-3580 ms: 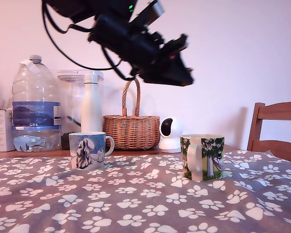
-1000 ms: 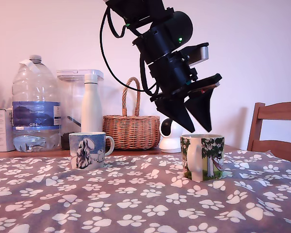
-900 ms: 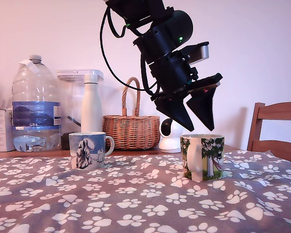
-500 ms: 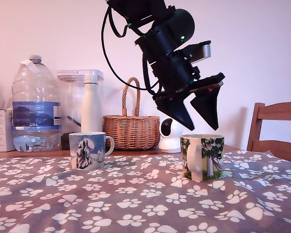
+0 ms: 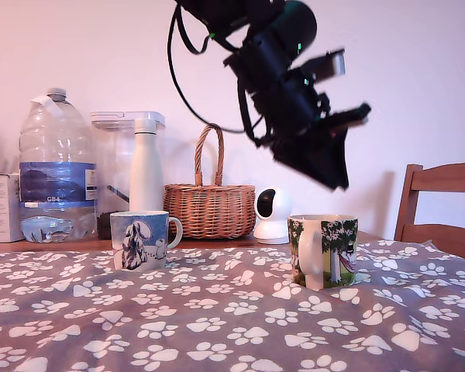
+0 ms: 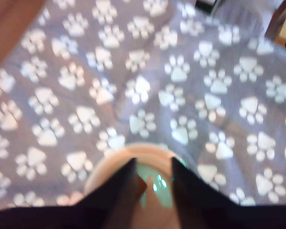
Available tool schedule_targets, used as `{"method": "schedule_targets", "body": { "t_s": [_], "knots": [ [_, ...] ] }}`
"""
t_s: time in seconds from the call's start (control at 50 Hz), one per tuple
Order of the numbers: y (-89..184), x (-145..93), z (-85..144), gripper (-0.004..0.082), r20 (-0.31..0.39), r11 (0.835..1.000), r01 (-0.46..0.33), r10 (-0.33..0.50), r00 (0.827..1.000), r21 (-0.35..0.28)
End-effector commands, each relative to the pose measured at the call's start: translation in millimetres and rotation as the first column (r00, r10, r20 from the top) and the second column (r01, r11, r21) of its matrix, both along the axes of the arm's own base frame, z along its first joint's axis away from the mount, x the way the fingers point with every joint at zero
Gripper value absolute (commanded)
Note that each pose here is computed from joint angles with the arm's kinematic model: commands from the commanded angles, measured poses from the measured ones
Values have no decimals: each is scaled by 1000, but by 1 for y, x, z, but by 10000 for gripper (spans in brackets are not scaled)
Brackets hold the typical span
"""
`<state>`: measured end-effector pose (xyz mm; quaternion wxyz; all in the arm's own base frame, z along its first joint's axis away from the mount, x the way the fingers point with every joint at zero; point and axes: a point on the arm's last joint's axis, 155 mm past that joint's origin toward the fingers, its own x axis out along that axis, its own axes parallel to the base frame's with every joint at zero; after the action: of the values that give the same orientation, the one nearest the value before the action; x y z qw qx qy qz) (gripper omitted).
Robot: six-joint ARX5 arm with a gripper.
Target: Pick up the coffee capsules from the table one by one and drop them inside the nearest coffee cup
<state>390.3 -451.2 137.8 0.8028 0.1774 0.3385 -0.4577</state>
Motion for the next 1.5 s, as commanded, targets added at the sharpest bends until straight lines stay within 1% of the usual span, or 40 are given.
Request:
{"method": "schedule_targets", "body": {
  "t_s": [0.0,0.12,0.26,0.34,0.46,0.48,0.52,0.6,0.68,0.72,0.76,0.84,0.96,1.06,1.12,1.28,1.44,1.48],
  "knots": [
    [0,-4,33,-24,54,998,6,-2,999,-61],
    [5,-7,51,-24,105,992,3,10,994,-124],
    [25,-10,66,-24,142,981,-26,54,988,-191],
    [43,-13,71,-24,155,976,-45,80,985,-215],
    [74,-11,81,-24,184,965,-95,143,972,-246],
    [80,-10,84,-24,193,962,-103,155,969,-254],
    [93,-10,87,-24,187,954,-131,186,965,-271],
    [115,-12,91,-24,186,942,-166,226,956,-291],
    [138,-15,95,-24,197,930,-198,267,943,-311],
    [149,-16,94,-24,199,924,-215,286,937,-315],
    [160,-18,96,-24,195,915,-239,312,930,-326],
    [181,-24,92,-24,192,904,-275,348,917,-326],
    [209,-34,89,-24,191,885,-326,402,895,-333],
    [229,-43,87,-24,180,863,-367,445,877,-347],
    [239,-49,86,-24,175,853,-388,466,867,-349],
    [263,-61,82,-24,175,833,-437,513,840,-339],
    [277,-71,84,-24,173,817,-459,538,825,-349],
    [279,-72,85,-24,172,815,-464,542,823,-347]
  ]
}}
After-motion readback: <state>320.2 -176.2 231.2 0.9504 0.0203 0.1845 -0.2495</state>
